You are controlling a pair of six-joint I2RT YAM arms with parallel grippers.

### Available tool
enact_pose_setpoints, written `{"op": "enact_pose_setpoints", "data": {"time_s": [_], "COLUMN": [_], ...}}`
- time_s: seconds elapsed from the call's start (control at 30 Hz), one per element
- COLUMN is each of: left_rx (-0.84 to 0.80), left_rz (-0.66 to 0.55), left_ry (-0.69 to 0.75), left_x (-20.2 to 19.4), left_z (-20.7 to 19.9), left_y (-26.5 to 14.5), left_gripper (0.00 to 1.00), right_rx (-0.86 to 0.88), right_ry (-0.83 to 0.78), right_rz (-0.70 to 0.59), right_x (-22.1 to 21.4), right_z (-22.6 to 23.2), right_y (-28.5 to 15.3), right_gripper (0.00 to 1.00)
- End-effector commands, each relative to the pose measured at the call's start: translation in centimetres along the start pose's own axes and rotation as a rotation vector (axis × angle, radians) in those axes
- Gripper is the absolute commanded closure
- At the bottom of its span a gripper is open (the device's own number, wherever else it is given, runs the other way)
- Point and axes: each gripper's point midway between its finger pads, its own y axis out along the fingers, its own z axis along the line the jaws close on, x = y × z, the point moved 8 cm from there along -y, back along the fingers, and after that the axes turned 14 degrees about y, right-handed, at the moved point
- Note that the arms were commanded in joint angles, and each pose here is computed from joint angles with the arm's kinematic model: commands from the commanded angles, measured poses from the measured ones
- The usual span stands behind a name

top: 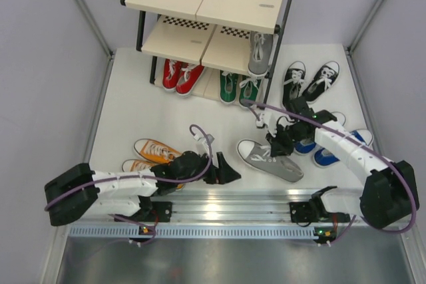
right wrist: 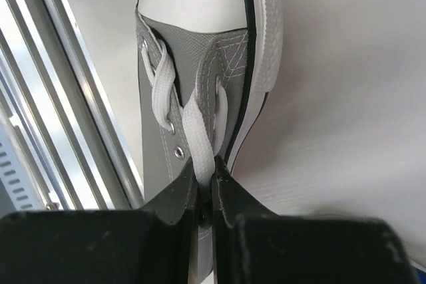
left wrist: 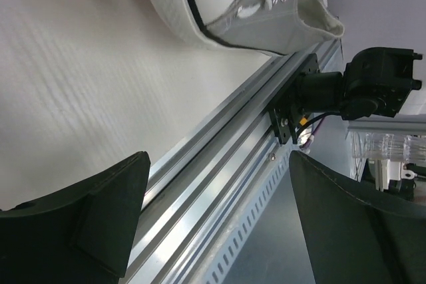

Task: Place and organize the shoes onto the shoe shelf
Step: Pick up the shoe at the center of the board.

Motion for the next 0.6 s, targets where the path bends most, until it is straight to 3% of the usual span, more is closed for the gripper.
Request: {"op": "enact_pose_setpoints", "data": {"time_s": [0.0,0.3,0.57], "left_rx": [-0.113,-0.179,-0.187], "left_rz": [-0.178,-0.262,-0.361], "left_ry": [0.028,0.148,0.203], "left_x": [3.2,5.1,7.1], "left_z": [-4.0,-7.6,-8.9], "left_y": [1.4,4.6,6.2], "left_gripper": [0.09,0.08,0.08], "right_rx": [0.06,0.211,0.258], "right_ry": [0.018,0.242,0.52], "right_rz": [-0.206,-0.47,-0.587], "right_x": [4.2,7.6,8.5], "right_z": [0.7,0.8,1.3], "right_y": [-3.2,-8.0,-9.7], "right_gripper": [1.0,1.0,1.0]}}
